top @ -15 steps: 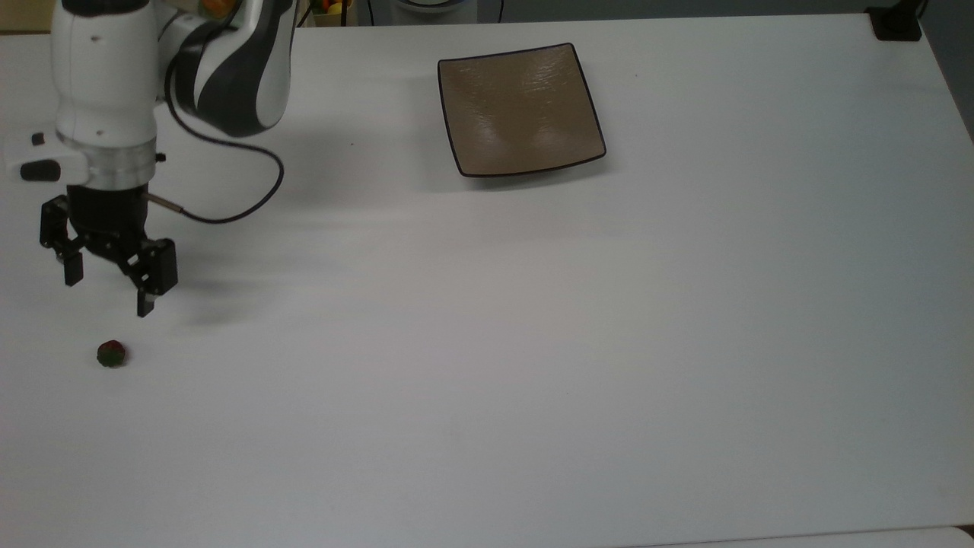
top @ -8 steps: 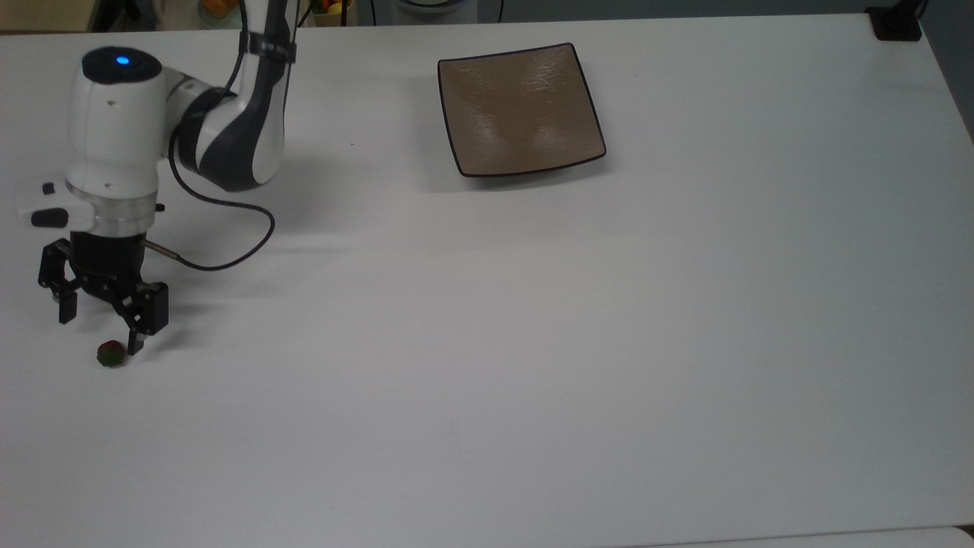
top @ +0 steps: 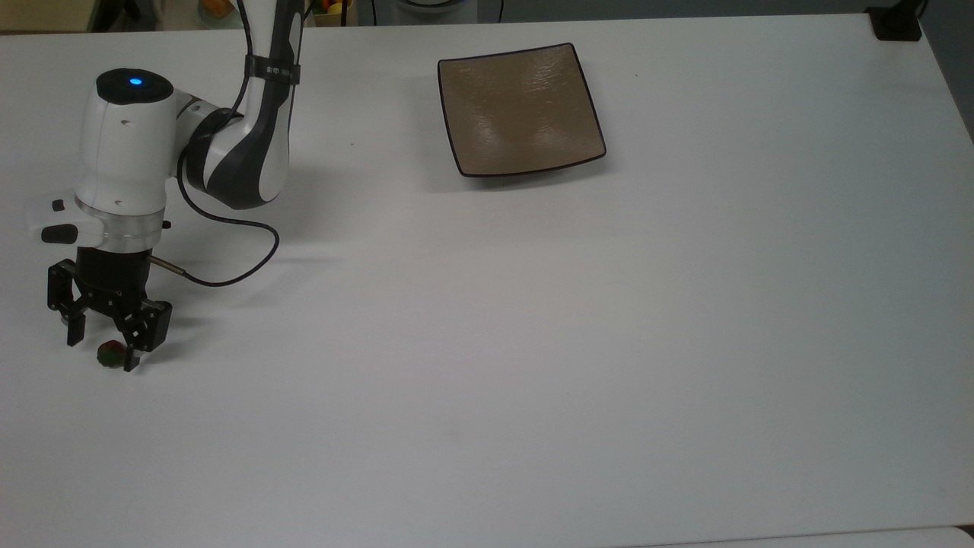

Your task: Strawberries on a ceramic plate

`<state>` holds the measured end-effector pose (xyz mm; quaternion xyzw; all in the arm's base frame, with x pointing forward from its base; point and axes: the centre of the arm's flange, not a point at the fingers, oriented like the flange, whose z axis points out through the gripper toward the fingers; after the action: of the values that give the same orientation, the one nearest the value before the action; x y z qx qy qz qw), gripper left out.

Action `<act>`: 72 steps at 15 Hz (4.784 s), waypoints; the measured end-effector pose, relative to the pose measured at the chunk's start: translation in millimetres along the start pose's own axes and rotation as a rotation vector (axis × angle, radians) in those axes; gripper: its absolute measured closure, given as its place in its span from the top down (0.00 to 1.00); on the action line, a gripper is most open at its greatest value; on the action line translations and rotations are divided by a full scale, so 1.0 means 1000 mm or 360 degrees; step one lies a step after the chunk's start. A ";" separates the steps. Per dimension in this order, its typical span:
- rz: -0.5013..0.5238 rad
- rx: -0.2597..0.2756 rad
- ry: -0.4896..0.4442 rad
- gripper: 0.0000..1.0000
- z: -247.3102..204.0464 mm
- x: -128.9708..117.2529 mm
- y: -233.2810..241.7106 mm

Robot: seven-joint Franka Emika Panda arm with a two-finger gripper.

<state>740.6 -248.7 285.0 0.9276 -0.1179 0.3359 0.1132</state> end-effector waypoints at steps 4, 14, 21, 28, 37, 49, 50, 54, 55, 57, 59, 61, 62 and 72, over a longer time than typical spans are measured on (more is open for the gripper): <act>0.0000 0.0000 0.0001 0.55 0.000 0.000 0.000; 0.0002 0.0003 0.0025 0.31 -0.008 0.008 0.000; -0.0015 0.0074 -0.0179 0.31 -0.062 0.039 -0.021; -0.0282 0.0260 -0.0692 0.31 -0.175 0.037 -0.090; -0.0810 0.0570 -0.1402 0.31 -0.312 -0.013 -0.170; -0.1086 0.0716 -0.1674 0.31 -0.348 -0.127 -0.273; -0.1083 0.0704 -0.1679 0.31 -0.345 -0.137 -0.280; -0.1021 0.0636 -0.1627 0.31 -0.334 -0.172 -0.311; -0.1005 0.0628 -0.1613 0.31 -0.329 -0.178 -0.315; -0.0973 0.0618 -0.1592 0.31 -0.315 -0.188 -0.321; -0.0942 0.0606 -0.1584 0.31 -0.306 -0.194 -0.325; -0.0932 0.0602 -0.1588 0.35 -0.300 -0.198 -0.327; -0.0926 0.0600 -0.1587 0.35 -0.300 -0.198 -0.327; -0.0722 0.0596 -0.1300 1.00 -0.360 -0.115 -0.316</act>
<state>533.2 171.3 438.6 0.9900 0.1143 -0.0722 -0.0403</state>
